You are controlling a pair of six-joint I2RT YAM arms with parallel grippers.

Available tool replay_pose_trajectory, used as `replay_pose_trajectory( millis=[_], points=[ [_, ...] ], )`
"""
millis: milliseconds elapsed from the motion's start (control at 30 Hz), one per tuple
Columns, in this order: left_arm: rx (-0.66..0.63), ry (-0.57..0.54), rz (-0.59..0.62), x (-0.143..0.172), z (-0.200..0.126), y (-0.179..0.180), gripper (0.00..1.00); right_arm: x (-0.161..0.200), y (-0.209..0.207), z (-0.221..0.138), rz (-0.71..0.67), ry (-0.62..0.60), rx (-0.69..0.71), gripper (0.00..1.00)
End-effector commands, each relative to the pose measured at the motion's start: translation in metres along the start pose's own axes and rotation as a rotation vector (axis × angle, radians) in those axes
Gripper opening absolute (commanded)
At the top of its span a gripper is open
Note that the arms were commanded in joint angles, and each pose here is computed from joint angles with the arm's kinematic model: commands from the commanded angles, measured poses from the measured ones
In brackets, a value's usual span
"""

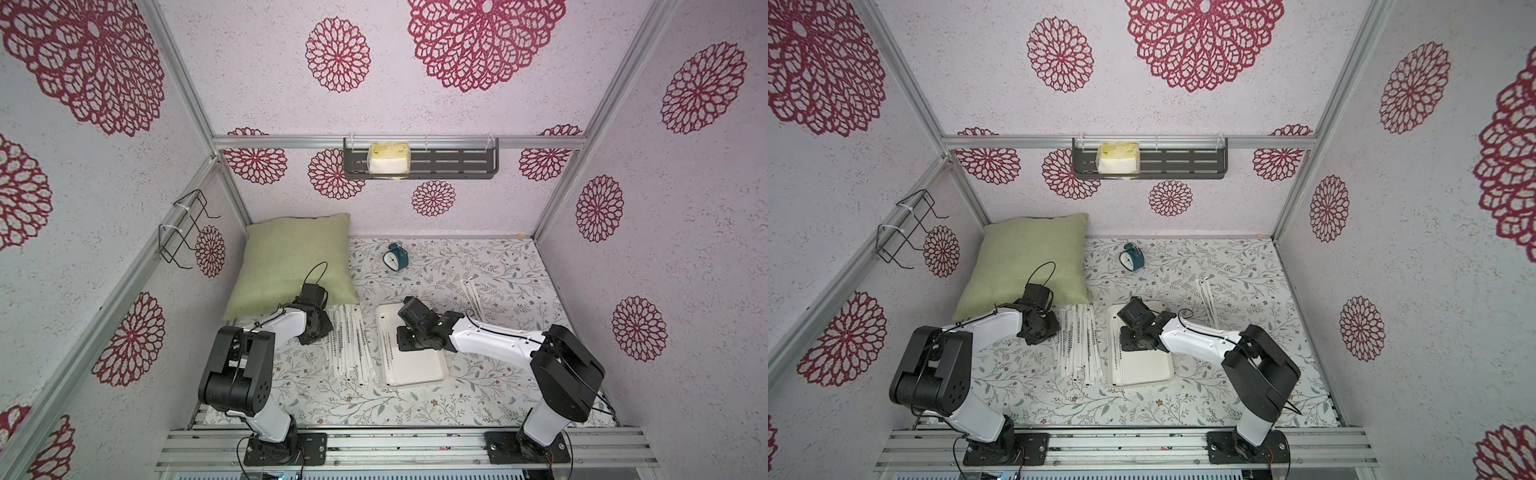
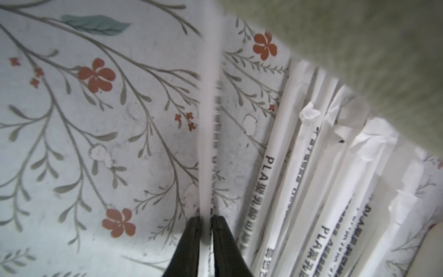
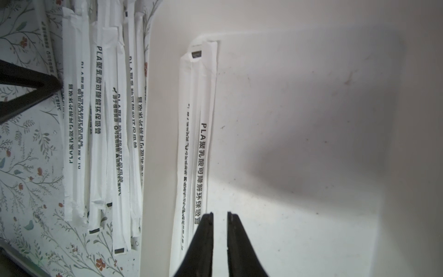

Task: Put the straws into the storage box
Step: Pick up the straw from the center of the board.

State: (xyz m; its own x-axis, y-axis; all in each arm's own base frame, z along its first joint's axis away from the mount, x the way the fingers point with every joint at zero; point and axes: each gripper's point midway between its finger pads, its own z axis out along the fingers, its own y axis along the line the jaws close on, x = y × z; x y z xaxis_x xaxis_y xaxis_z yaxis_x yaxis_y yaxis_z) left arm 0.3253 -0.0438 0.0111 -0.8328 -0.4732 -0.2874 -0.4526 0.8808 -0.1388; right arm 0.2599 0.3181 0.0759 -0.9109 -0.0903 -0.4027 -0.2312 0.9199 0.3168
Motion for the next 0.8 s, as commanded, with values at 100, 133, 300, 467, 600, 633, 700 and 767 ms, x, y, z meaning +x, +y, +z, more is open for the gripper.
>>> replay_pose_trajectory(
  millis=[100,133,300,467,600,633,700,767],
  points=[
    [-0.070,0.074,0.003,0.041,-0.015,0.020,0.06,-0.013,0.003,-0.013,-0.004,-0.056,-0.030,0.18],
    [-0.071,0.072,-0.004,0.045,-0.019,0.023,0.06,-0.013,0.003,-0.013,-0.002,-0.056,-0.032,0.18],
    [-0.116,0.018,-0.026,0.046,-0.045,0.038,0.05,-0.013,0.004,-0.013,-0.004,-0.054,-0.047,0.18],
    [-0.204,-0.136,-0.055,0.024,-0.092,0.059,0.06,-0.013,0.004,-0.018,-0.012,-0.059,-0.053,0.17],
    [-0.174,-0.237,-0.073,0.007,-0.125,0.057,0.06,-0.014,0.005,-0.022,-0.019,-0.067,-0.065,0.17],
    [-0.163,-0.247,-0.066,0.006,-0.131,0.055,0.06,-0.015,0.005,-0.024,-0.019,-0.071,-0.071,0.17],
    [-0.131,-0.282,-0.030,0.003,-0.142,0.045,0.06,-0.019,0.009,-0.029,-0.020,-0.089,-0.099,0.17],
    [-0.121,-0.312,-0.005,0.002,-0.149,0.038,0.06,-0.022,0.013,-0.034,-0.018,-0.101,-0.135,0.17]
  ],
)
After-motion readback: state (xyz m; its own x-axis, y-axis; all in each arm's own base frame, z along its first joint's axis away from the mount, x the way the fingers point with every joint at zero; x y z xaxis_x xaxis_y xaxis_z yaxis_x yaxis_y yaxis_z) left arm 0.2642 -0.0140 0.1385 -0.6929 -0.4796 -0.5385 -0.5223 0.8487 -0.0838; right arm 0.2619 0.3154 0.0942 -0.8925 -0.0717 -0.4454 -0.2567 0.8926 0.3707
